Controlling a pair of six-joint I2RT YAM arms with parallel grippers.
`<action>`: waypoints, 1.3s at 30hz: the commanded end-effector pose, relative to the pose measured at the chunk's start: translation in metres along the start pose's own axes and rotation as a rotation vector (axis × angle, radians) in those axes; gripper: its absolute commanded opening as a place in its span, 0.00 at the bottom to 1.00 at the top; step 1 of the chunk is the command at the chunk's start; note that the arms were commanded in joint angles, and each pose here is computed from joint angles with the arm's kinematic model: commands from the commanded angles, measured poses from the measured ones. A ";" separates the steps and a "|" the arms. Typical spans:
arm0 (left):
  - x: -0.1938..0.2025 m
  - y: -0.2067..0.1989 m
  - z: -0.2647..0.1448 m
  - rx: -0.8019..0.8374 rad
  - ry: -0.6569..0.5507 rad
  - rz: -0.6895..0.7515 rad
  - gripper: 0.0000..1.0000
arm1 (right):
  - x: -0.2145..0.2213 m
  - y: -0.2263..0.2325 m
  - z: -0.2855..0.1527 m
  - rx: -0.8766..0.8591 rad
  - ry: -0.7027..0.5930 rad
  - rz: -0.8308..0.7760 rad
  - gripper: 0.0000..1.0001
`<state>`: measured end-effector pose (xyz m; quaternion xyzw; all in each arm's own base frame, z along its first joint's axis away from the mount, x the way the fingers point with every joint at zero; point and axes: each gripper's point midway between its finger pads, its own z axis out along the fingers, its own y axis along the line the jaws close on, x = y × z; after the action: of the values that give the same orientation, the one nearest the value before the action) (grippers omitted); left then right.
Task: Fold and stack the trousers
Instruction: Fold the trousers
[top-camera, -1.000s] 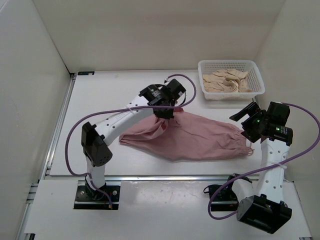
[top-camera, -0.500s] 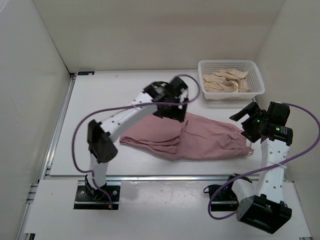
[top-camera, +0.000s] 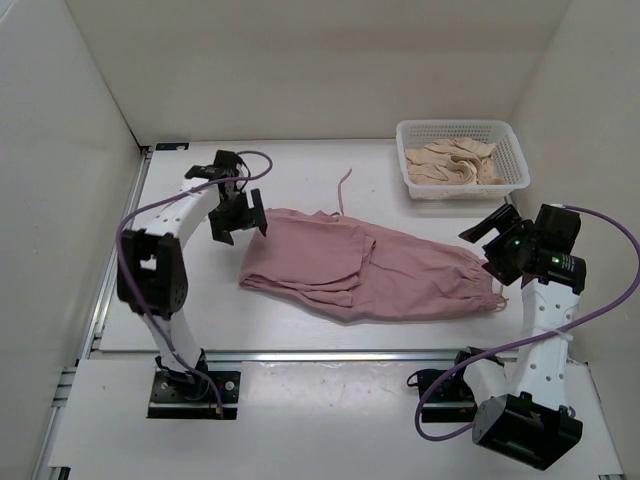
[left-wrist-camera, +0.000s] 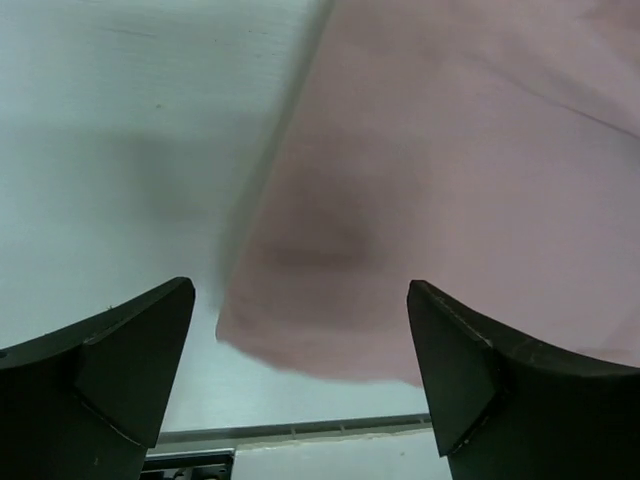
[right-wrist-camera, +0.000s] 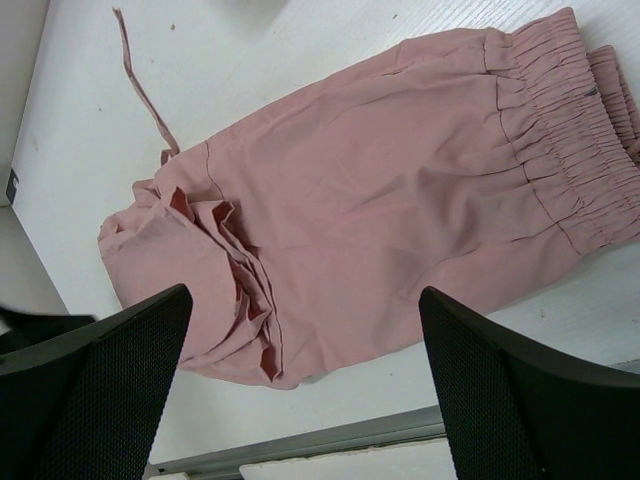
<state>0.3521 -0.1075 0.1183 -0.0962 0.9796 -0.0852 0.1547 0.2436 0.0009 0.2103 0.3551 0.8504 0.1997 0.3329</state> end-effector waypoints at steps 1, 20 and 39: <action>0.000 -0.005 0.028 0.061 0.052 0.068 0.99 | 0.000 0.007 -0.003 -0.043 -0.007 -0.035 0.99; 0.001 0.027 0.058 -0.058 0.058 -0.022 0.10 | 0.000 0.003 -0.003 -0.023 -0.010 -0.031 0.99; -0.083 0.086 -0.163 -0.322 -0.491 -0.189 0.10 | 0.047 -0.016 0.051 0.029 0.221 -0.143 0.99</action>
<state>0.3789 0.0244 0.2561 -0.2416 0.9022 0.0725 0.3500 0.2380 0.0241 0.1390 0.2933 0.9090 0.1915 0.2257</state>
